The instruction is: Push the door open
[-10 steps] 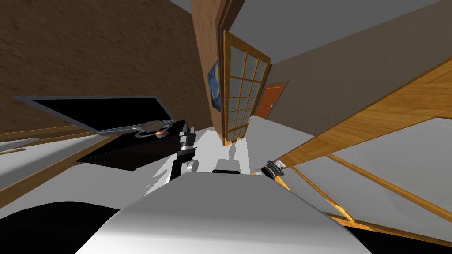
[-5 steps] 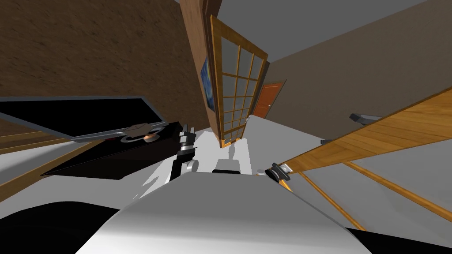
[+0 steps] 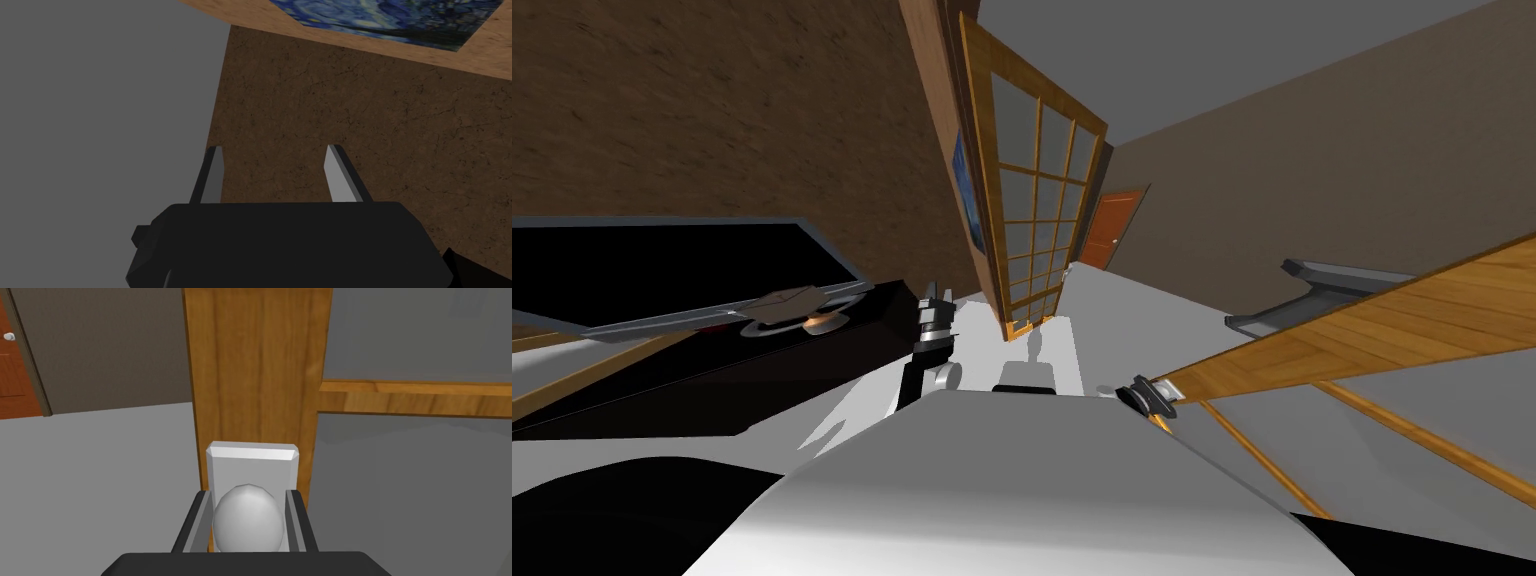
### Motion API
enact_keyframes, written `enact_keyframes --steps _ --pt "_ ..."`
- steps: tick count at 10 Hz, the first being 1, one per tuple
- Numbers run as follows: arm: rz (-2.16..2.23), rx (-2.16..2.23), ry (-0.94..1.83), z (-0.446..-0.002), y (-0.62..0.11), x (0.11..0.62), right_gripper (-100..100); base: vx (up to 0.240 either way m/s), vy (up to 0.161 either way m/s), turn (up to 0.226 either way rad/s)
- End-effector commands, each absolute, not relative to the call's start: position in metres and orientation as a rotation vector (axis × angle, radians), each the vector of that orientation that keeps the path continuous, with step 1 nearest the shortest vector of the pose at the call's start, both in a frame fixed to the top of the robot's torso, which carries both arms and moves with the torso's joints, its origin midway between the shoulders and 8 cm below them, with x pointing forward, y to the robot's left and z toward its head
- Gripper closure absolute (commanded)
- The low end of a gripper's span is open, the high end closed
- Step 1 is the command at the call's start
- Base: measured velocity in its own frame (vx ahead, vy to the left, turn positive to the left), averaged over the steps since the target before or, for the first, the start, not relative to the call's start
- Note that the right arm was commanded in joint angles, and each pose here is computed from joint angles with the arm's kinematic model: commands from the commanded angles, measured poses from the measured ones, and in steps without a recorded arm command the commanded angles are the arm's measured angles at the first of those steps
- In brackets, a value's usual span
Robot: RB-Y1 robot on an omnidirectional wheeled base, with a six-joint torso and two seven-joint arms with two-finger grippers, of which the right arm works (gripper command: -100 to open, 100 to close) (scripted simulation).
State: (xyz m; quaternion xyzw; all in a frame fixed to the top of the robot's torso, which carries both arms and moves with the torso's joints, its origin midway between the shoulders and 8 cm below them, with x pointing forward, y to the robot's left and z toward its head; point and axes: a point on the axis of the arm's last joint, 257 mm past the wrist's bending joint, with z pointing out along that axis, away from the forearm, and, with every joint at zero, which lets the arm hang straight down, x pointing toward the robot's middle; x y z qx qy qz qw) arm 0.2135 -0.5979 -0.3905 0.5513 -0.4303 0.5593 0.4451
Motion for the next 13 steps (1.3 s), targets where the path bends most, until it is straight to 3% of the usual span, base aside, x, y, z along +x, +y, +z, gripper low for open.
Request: enact_keyframes --steps 1,8,13 --pt "1.358 1.332 -1.084 -0.388 -0.607 0.194 100 0.154 -0.140 -0.066" --pt "1.291 1.281 -1.149 -0.393 -0.616 0.162 100 0.127 -0.089 -0.055" --pt "1.235 1.221 -1.186 -0.393 -0.629 0.131 100 0.106 -0.149 -0.037"
